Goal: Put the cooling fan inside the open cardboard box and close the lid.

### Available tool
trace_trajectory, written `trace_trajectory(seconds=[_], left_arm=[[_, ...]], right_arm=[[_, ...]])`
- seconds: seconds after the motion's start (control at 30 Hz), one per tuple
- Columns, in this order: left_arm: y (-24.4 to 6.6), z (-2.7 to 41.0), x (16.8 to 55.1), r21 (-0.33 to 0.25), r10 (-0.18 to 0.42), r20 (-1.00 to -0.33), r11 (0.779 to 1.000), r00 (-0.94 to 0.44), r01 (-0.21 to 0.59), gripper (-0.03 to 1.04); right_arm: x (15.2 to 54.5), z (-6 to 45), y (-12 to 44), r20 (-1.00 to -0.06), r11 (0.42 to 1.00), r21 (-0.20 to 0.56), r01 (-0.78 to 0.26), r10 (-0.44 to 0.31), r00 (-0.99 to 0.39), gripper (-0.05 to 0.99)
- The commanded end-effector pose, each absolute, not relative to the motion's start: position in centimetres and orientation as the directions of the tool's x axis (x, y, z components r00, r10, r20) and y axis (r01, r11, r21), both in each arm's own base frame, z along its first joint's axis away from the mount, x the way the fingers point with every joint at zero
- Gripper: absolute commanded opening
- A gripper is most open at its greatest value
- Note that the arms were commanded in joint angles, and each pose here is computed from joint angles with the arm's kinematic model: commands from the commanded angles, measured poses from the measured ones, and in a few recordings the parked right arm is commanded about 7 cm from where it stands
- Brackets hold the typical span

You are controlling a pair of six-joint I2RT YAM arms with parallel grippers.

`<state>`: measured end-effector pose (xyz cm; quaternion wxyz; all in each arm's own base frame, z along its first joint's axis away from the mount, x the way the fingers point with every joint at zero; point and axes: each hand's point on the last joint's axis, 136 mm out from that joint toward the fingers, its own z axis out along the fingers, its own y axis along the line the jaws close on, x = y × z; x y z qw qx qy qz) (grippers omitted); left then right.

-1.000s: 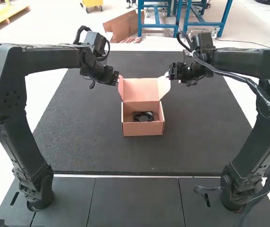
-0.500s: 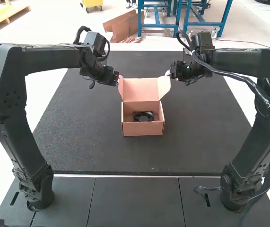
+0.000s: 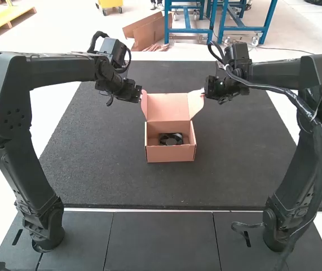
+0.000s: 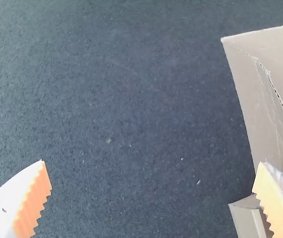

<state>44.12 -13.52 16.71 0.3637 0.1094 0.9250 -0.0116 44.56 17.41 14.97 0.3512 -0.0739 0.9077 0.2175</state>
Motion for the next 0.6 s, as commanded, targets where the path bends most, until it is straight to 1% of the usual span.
trace_trajectory(seconds=[0.0,0.47,0.53,0.57], left_arm=[[-13.85,17.77,44.81,0.041,0.177,-0.695,0.977,-0.697,0.207,0.97],[-13.76,17.79,44.77,0.041,0.176,-0.694,0.978,-0.698,0.206,0.97],[-13.75,17.72,44.74,0.042,0.176,-0.693,0.978,-0.699,0.206,0.97],[-13.75,17.72,44.74,0.042,0.176,-0.693,0.978,-0.699,0.206,0.97]], right_arm=[[45.35,16.79,17.42,-0.694,0.884,0.363,-0.293,0.046,-0.719,0.26],[44.86,16.57,17.88,-0.679,0.871,0.384,-0.306,0.042,-0.733,0.26],[44.69,16.53,18.04,-0.673,0.866,0.392,-0.311,0.04,-0.738,0.2],[44.65,16.51,18.06,-0.671,0.865,0.394,-0.31,0.04,-0.74,0.2]])
